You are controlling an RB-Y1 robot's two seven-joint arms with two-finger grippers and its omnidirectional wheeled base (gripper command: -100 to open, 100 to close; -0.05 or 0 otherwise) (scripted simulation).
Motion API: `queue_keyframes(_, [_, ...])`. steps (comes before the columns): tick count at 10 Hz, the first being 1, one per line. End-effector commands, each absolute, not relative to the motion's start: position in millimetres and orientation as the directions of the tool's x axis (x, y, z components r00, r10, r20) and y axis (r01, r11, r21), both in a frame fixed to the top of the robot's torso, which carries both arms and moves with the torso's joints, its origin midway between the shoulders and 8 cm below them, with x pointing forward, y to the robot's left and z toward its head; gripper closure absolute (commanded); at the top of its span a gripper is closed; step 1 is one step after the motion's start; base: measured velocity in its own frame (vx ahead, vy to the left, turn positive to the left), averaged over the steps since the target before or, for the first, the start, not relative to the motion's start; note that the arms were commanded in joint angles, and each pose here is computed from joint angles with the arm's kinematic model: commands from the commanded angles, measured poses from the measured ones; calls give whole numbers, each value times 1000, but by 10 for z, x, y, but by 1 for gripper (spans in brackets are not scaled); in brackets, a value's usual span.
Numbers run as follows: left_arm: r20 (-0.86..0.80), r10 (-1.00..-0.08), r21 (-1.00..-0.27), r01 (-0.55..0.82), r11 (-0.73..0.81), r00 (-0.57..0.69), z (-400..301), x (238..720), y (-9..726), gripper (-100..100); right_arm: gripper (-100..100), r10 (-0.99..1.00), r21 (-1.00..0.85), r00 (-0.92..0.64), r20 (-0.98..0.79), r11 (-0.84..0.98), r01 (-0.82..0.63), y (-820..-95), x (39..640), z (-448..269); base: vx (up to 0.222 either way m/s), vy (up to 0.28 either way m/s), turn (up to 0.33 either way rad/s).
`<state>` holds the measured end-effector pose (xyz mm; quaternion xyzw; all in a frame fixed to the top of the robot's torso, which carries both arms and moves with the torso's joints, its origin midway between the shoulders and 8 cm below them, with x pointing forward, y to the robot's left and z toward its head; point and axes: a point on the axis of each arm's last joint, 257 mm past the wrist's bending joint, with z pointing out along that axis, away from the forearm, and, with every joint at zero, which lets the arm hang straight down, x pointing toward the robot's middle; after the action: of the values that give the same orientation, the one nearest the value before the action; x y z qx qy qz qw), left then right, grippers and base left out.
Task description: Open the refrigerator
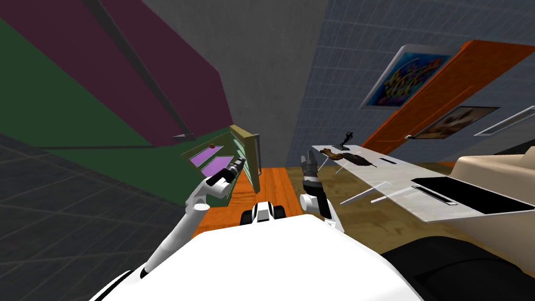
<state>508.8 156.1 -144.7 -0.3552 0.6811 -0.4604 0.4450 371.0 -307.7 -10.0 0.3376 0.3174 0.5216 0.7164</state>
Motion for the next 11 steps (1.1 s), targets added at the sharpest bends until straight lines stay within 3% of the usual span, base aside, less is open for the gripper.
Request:
queue_keyframes(1, [-252,-902,-935,-152,320,-351,-1800,5142,1706,100,0,962,815,254,-103,228,-533,-3078,3710,-101,8,23,-3])
queue_keyframes(2, [-250,-903,-932,-167,323,-348,-1870,5150,1738,100,0,962,815,255,-103,228,-533,-3078,3710,-101,8,33,1])
queue_keyframes(4, [-286,-881,-930,-112,350,-377,-1753,5327,1745,100,0,962,815,254,-102,228,-533,-3076,3711,-101,-69,-248,-165])
queue_keyframes(6, [-260,-889,-928,-156,337,-376,-1946,5356,1933,100,0,962,815,254,-102,228,-533,-3076,3710,-100,-20,-151,7])
queue_keyframes(9, [-236,-903,-914,-232,331,-359,-2276,5377,2121,100,0,962,815,255,-103,228,-533,-3079,3710,-101,8,27,0])
queue_keyframes(11, [-274,-889,-919,-172,354,-365,-2065,5574,2247,100,0,962,815,254,-103,228,-533,-3076,3711,-100,-55,-160,-186])
